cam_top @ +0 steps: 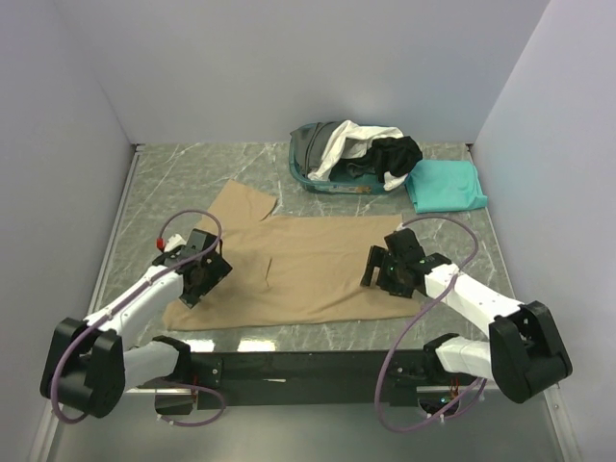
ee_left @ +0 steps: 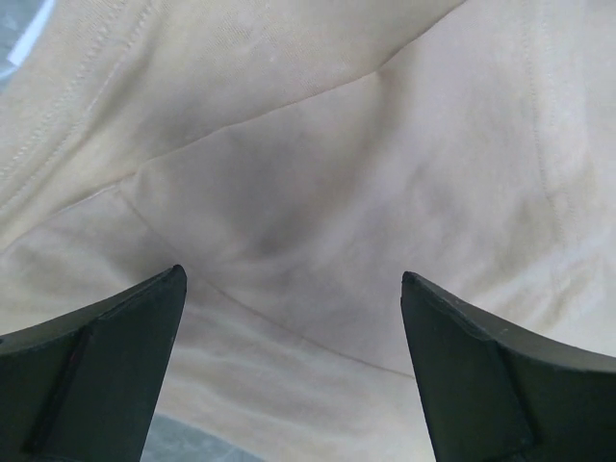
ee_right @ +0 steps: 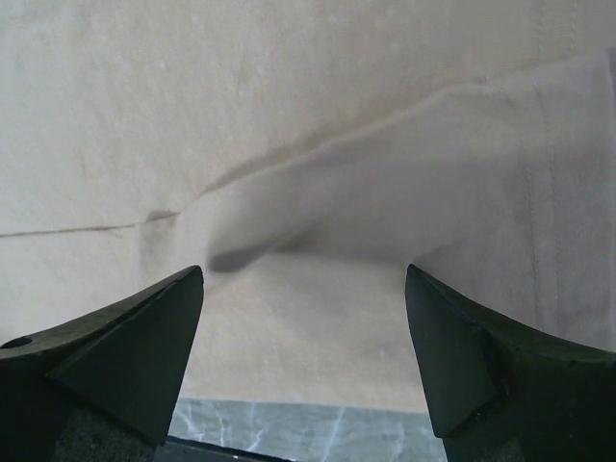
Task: Fold and stack the t-shirts
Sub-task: Fold the tshirt
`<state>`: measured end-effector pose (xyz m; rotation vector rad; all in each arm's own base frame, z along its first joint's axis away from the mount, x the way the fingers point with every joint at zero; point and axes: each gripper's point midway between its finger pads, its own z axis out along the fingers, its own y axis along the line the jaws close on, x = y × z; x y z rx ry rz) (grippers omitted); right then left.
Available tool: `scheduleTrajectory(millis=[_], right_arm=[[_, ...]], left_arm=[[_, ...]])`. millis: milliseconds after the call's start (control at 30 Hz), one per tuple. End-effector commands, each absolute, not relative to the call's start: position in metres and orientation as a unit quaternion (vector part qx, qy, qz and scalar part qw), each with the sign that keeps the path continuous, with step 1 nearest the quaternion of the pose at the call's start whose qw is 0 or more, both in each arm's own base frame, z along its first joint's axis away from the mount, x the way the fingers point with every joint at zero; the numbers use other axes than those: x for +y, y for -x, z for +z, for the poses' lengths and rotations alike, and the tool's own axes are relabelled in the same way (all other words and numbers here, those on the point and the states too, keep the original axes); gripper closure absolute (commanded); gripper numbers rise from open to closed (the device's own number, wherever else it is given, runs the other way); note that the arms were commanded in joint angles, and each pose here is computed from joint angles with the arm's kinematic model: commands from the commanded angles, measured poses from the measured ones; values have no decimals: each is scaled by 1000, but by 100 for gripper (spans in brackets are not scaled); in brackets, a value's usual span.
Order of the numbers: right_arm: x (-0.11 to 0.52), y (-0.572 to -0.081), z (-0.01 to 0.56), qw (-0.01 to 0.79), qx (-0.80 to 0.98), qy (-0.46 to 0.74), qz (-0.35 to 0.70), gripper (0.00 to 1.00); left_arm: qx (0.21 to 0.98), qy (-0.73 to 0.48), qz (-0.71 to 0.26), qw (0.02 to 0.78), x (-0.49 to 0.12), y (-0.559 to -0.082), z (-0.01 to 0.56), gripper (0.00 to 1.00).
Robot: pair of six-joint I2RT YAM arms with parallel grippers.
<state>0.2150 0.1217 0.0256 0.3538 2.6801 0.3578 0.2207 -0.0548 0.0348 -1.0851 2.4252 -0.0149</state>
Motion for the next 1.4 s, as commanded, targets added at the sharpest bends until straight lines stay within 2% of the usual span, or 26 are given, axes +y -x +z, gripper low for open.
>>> scheduleTrajectory(millis=[0, 233, 400, 633, 700, 733, 800, 900, 933, 1067, 1367], right_arm=[[110, -220, 42, 228, 959, -138, 97, 8], [94, -288, 144, 391, 903, -162, 71, 7], [91, -308, 183, 451, 870, -177, 90, 5], [80, -308, 171, 446, 875, -177, 64, 5], [76, -308, 169, 445, 875, -180, 60, 4], [74, -307, 167, 445, 876, -179, 59, 4], [75, -307, 167, 447, 874, -178, 64, 4], [73, -305, 164, 449, 875, -172, 62, 4], [71, -305, 162, 448, 875, -171, 58, 5], [67, -303, 157, 443, 879, -169, 49, 4], [64, -299, 145, 431, 885, -169, 43, 5]], left_arm=[[875, 397, -12, 277, -51, -234, 62, 0], [828, 387, -27, 406, -48, -307, 156, 0], [807, 373, -44, 455, -49, -368, 194, 0], [835, 341, -7, 432, -54, -466, 168, 1], [834, 321, 1, 449, -53, -496, 184, 1], [847, 315, 19, 429, -53, -508, 158, 1], [860, 294, 46, 414, -49, -534, 141, 1], [864, 286, 67, 409, -42, -559, 140, 1], [875, 279, 79, 387, -42, -561, 116, 2], [888, 248, 72, 381, -48, -578, 96, 3], [905, 230, 76, 350, -52, -583, 56, 19]])
